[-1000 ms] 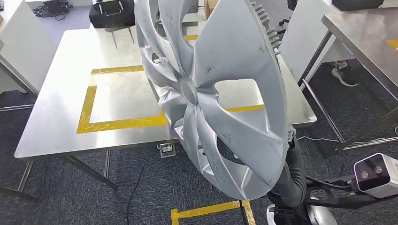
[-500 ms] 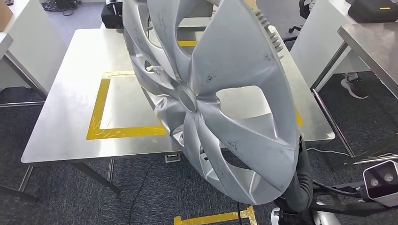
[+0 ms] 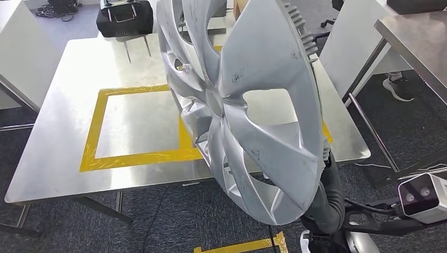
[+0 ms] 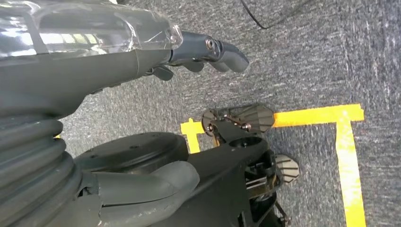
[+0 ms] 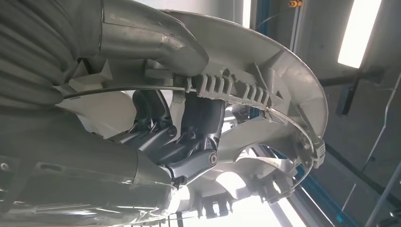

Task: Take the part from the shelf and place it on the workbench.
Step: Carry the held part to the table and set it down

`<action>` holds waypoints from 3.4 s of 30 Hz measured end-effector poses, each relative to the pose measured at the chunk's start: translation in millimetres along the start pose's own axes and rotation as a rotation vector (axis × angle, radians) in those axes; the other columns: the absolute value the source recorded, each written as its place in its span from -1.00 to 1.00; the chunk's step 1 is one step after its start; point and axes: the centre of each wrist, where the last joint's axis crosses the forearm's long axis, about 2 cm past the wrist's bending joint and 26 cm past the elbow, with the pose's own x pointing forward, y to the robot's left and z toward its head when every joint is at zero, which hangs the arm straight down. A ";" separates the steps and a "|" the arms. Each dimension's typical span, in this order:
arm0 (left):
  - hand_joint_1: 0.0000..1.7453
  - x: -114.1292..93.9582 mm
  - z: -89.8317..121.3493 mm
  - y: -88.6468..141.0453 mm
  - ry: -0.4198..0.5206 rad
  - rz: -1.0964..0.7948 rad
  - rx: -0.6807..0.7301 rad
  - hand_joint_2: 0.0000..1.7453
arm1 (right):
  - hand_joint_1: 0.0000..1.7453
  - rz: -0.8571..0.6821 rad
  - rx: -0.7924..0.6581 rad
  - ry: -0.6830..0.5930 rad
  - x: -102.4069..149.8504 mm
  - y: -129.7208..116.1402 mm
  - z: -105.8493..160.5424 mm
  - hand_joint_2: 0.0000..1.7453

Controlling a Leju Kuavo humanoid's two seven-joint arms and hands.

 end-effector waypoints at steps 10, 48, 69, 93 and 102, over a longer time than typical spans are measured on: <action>-1.00 -0.5 0.1 -0.6 0.003 -0.002 0.002 1.00 | 1.00 0.053 -0.017 0.013 -0.1 -1.4 0.4 1.00; -1.00 19.1 -0.1 -28.7 0.007 -0.204 -0.107 1.00 | 1.00 1.943 0.522 0.824 -33.3 0.8 -226.0 1.00; -1.00 20.9 0.3 -35.1 0.015 -0.248 -0.141 1.00 | 1.00 2.133 0.340 1.331 -102.5 -92.3 -228.4 1.00; -1.00 14.4 0.7 -35.3 0.011 -0.279 -0.155 1.00 | 1.00 2.364 -0.230 1.465 -10.2 -186.1 -241.2 1.00; -1.00 18.5 0.4 -35.1 -0.017 -0.294 -0.167 1.00 | 1.00 2.268 -0.226 1.494 -10.0 -187.2 -234.5 1.00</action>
